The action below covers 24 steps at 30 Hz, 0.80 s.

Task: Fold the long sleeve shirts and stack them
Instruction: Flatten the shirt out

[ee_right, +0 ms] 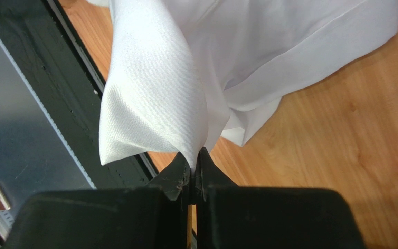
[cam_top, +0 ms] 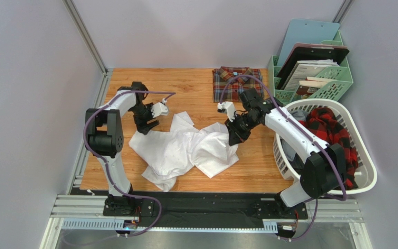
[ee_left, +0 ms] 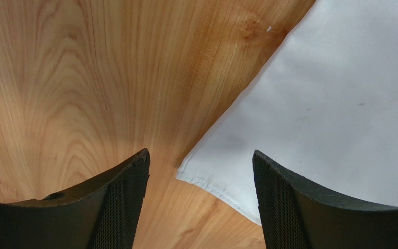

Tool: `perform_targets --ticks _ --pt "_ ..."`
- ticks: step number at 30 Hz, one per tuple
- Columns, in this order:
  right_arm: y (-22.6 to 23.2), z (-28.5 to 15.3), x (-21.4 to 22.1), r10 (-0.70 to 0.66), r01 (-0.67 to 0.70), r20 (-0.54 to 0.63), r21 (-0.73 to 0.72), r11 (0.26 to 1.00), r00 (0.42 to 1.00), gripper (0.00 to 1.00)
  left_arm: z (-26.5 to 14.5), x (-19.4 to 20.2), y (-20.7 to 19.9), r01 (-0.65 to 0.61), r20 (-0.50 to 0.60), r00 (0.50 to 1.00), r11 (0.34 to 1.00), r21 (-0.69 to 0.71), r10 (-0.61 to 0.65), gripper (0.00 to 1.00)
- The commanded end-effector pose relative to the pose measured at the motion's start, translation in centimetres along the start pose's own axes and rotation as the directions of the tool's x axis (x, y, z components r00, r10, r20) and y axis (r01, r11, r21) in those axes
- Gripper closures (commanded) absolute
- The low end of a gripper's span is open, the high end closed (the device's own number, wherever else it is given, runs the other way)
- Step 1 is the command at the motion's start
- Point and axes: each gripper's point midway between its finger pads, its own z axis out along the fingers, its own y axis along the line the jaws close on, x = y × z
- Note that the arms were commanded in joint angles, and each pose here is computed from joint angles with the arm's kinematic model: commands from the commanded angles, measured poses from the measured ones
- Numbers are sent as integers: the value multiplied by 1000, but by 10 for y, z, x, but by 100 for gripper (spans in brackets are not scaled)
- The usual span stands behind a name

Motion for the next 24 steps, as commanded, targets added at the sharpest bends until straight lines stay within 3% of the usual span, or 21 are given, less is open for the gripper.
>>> perform_targets --ticks 1,3,7,9,10,12,14,15,16,19,24 --pt "-26 -11 -38 -29 22 74 95 995 997 100 4 9 6 -63 -31 998 998 -13 63 22" --pt "-39 -12 -50 -44 31 86 144 989 995 100 11 14 2 -58 -48 997 998 7 59 24" --pt "-66 -15 -85 -52 21 132 221 975 990 100 14 19 -2 -40 -63 997 999 16 41 52" --pt "-84 -13 -108 -29 -11 159 243 970 987 98 14 23 -7 -38 -77 996 999 30 40 62" --pt "-89 -10 -113 -2 -39 167 240 970 986 95 14 27 -10 -29 -86 996 999 40 32 78" --pt "-104 -7 -120 31 -73 170 250 966 985 65 11 31 -8 49 -96 994 998 37 -45 99" --pt "-108 -9 -106 65 -96 129 245 965 990 42 -6 33 8 168 -53 985 985 24 -167 100" --pt "-112 -18 -98 95 -126 138 235 964 986 37 -8 35 11 256 -43 966 966 34 -254 100" --pt "-110 -17 -80 143 -165 117 209 964 983 35 -24 38 30 315 -3 949 949 -1 -315 100" --pt "-91 -24 -38 269 -277 92 90 957 959 34 -39 41 34 427 59 902 904 26 -428 100" --pt "-52 -15 -17 251 -253 121 1 968 960 34 -47 37 22 450 96 888 892 25 -451 100"
